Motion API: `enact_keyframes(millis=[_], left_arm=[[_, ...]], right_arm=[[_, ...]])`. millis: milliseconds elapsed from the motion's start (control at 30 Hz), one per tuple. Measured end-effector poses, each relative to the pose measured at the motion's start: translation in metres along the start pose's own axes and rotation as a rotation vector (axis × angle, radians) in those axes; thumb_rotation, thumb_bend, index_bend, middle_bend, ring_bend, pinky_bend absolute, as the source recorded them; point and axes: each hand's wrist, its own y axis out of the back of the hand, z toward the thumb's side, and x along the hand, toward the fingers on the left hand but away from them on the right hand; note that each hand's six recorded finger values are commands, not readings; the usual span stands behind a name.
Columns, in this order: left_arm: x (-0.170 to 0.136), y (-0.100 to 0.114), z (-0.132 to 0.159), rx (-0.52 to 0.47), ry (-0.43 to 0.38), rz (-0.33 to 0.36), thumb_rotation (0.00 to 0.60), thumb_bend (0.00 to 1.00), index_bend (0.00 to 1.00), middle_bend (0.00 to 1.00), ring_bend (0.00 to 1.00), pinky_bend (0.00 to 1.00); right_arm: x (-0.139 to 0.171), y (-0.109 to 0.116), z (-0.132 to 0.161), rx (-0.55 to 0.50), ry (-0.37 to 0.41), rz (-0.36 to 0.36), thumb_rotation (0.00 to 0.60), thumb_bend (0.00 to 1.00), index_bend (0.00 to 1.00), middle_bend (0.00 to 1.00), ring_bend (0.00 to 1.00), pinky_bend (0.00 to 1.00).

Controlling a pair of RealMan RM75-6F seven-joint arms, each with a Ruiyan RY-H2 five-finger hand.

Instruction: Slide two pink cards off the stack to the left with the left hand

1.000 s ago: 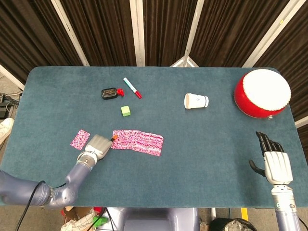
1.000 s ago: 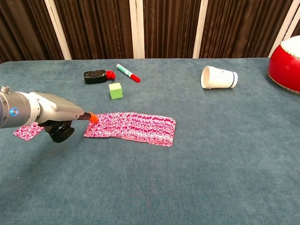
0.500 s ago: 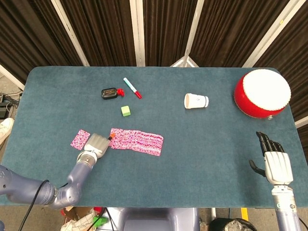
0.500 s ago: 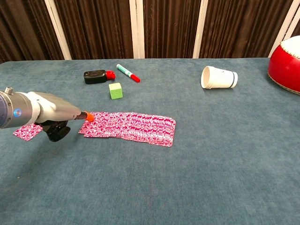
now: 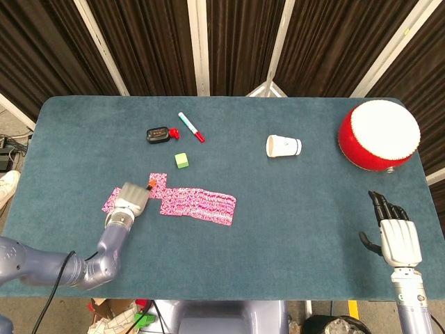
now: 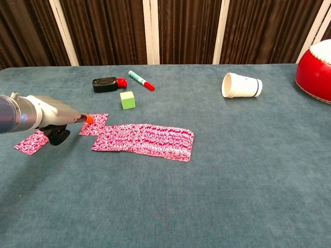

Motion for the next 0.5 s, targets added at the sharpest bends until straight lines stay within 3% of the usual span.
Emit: enact_keyframes(millis=[500], left_arm=[[0.023,0.022,-0.021,-0.002,0.086,0.016,0.6,0.96,0.04,0.86,0.84,0.75]], right_arm=[[0.0,-0.003,0.001,0.013,-0.004,0.007,0.6,0.28,0.01,0.15,0.23,0.24]])
